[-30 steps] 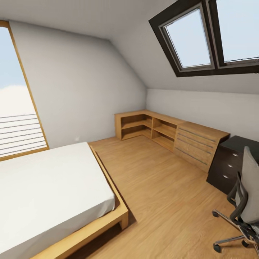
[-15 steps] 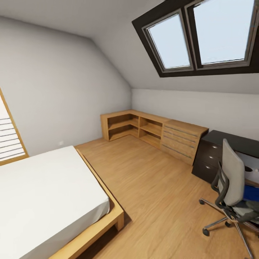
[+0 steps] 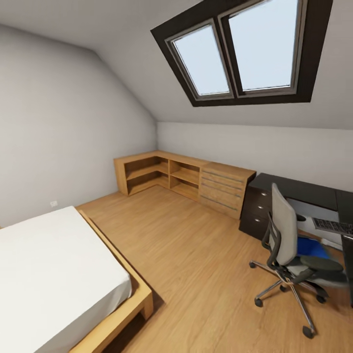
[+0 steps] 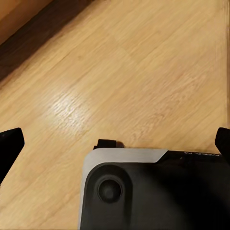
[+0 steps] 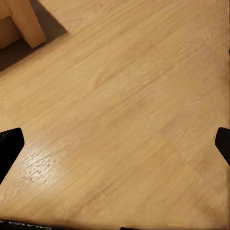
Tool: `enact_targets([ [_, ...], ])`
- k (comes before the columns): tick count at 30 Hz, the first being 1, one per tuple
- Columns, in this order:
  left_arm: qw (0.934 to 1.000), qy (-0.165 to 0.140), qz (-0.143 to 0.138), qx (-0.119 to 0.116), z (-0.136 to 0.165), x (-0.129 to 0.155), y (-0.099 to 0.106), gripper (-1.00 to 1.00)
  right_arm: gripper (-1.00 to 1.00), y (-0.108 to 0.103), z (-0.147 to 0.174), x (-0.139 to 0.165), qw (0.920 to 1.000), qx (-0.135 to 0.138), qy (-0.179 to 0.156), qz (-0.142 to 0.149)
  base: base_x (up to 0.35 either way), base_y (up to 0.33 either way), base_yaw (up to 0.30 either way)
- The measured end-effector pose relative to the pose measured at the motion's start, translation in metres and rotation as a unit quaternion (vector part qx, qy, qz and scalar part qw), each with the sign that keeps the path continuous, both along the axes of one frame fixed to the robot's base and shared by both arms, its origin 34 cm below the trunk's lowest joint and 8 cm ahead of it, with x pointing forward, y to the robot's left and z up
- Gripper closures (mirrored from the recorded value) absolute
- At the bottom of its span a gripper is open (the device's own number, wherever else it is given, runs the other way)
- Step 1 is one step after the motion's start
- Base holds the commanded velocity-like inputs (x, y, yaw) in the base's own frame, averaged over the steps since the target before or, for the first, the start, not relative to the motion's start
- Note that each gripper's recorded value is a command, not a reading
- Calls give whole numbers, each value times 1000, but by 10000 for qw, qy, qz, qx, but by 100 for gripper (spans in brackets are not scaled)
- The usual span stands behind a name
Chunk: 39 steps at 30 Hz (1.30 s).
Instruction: In the bedroom, organize the workspace by keeping the computer under the desk, ensuring the monitor is on the desk, placing the keyboard on the desk next to the monitor, placing the mouse on the desk next to the keyboard, moving the folder from the swivel chair onto the desk next to the mouse, stacking the notebook on top of the folder with the pen on top of the notebook, and positioning the swivel chair next to the desk.
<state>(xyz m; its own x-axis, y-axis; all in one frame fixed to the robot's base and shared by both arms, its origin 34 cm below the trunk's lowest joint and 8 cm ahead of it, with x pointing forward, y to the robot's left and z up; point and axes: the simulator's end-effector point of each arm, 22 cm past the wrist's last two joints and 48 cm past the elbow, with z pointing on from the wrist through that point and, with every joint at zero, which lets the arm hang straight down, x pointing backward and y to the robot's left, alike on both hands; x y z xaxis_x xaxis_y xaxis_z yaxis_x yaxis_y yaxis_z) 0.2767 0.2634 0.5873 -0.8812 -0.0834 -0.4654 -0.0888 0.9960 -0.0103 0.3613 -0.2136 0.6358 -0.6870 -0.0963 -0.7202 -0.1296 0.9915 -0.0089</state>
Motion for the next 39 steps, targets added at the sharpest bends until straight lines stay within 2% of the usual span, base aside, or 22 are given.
enact_targets([
  [13,10000,-27,6,-1,1,2,0,-100,-100,0,1,2,10000,-1,-32,-3,0,0,-279],
  [29,10000,31,6,0,-1,-2,0,-100,-100,-3,1,2,9999,2,-11,-105,0,0,-38],
  [39,9999,105,6,0,-3,-8,0,-100,-100,-3,-3,-2,9999,2,61,-113,0,0,-143],
])
